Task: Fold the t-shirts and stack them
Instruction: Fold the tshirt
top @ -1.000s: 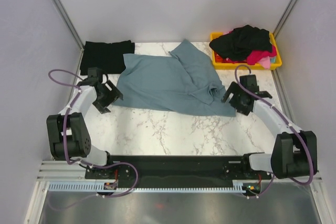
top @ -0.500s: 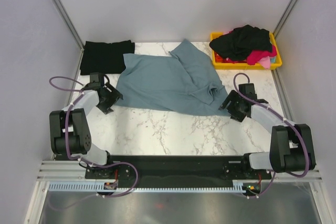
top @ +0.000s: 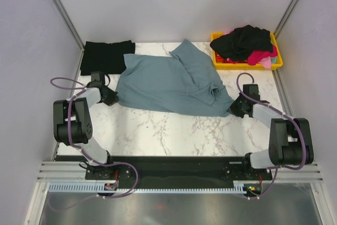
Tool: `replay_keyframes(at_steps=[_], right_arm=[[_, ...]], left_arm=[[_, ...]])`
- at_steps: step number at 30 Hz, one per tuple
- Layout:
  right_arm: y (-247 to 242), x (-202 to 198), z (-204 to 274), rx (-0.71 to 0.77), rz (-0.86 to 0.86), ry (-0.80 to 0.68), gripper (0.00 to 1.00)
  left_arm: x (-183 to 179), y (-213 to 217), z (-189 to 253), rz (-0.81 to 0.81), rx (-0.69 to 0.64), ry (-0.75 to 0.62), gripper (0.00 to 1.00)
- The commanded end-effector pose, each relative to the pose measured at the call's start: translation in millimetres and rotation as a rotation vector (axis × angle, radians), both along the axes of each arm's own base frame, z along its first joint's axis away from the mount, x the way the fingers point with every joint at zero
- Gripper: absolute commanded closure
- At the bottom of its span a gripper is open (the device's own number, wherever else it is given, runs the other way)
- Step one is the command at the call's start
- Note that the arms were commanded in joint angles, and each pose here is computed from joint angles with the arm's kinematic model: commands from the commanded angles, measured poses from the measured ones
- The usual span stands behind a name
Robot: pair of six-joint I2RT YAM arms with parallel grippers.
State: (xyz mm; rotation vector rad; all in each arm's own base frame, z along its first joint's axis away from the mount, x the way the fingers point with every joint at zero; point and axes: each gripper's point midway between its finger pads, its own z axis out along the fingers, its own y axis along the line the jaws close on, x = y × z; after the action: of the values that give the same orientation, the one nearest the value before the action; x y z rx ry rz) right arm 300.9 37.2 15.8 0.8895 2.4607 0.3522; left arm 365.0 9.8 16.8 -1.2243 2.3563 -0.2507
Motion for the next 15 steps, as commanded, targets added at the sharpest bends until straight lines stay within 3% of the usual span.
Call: replay_keyframes(at_steps=[1, 7, 11, 15], right_arm=[[-9.1, 8.5, -5.0, -0.032, -0.008, -0.018, 1.0], [-18.1, 24.8, 33.4, -0.051, -0.02, -0.08, 1.0], [-28.4, 34.7, 110.0, -0.074, -0.039, -0.223, 1.0], [-32.3, 28.5, 229.3, -0.1, -0.047, -0.429, 1.0]], left_arm=[[-1.0, 12.3, -18.0, 0.041, 0.054, 0.045, 0.98], [6.2, 11.1, 34.7, 0.018, 0.054, -0.056, 0.98], [0.9, 18.6, 129.8, -0.018, 0.139, -0.21, 0.98], [-23.6, 19.3, 249.2, -0.054, 0.222, -0.438, 0.98]])
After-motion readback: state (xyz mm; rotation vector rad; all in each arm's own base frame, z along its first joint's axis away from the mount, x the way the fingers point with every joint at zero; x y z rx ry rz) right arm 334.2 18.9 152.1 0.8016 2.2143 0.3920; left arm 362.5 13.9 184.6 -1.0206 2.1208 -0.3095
